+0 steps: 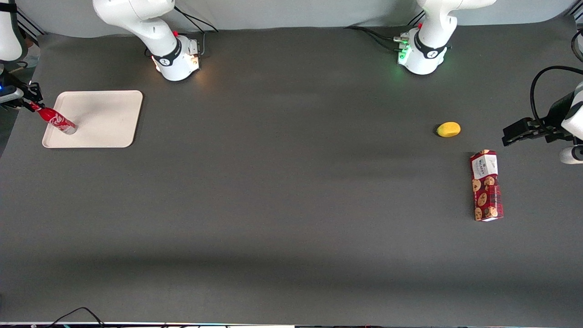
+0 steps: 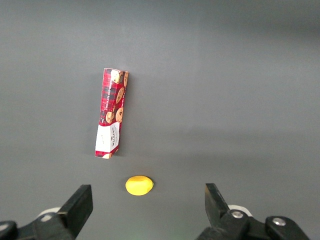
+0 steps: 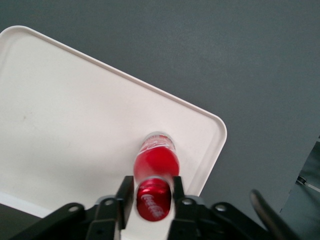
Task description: Place coke bottle on tray
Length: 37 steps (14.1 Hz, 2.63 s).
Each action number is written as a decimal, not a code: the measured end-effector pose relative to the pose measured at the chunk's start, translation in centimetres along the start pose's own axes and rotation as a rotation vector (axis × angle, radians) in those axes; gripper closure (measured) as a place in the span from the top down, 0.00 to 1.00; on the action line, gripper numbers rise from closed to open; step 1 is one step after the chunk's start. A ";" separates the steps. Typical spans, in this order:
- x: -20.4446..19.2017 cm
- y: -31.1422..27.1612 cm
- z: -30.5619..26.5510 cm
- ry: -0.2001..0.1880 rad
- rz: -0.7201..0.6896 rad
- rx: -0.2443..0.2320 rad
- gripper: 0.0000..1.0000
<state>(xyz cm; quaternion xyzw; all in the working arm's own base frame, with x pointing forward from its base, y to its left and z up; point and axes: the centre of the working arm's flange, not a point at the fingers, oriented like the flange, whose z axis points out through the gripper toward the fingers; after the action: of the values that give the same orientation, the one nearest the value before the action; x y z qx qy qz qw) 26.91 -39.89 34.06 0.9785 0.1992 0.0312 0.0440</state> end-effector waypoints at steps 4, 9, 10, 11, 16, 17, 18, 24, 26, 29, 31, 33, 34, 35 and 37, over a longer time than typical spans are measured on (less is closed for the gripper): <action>0.8 -0.1 0.0 0.006 -0.013 -0.001 0.87; 6.7 -0.2 -4.8 -0.083 -0.069 0.069 1.00; 8.3 0.0 -7.0 -0.105 -0.077 0.073 1.00; 9.7 0.2 -9.1 -0.120 -0.084 0.070 1.00; 17.7 -4.5 -19.8 -0.155 -0.040 0.063 1.00; 19.7 -6.8 -22.6 -0.153 -0.025 0.051 1.00; 21.7 -9.6 -25.4 -0.146 -0.005 0.039 1.00; 31.4 -27.5 -35.0 -0.048 0.110 0.006 1.00; 32.7 -30.1 -34.8 -0.050 0.157 0.034 1.00; 33.9 -31.6 -34.3 -0.058 0.200 0.054 1.00; 34.4 -31.6 -34.7 -0.041 0.226 0.112 1.00; 35.2 -30.2 -35.2 -0.023 0.256 0.126 1.00; 35.8 -29.2 -35.4 -0.017 0.274 0.125 1.00; 36.5 -28.2 -35.5 -0.012 0.290 0.123 1.00; 37.6 -26.9 -35.6 -0.007 0.310 0.119 1.00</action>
<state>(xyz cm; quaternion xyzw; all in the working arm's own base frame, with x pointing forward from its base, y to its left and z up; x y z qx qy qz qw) 48.25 2.11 68.44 0.9985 0.0471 0.0222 -0.0189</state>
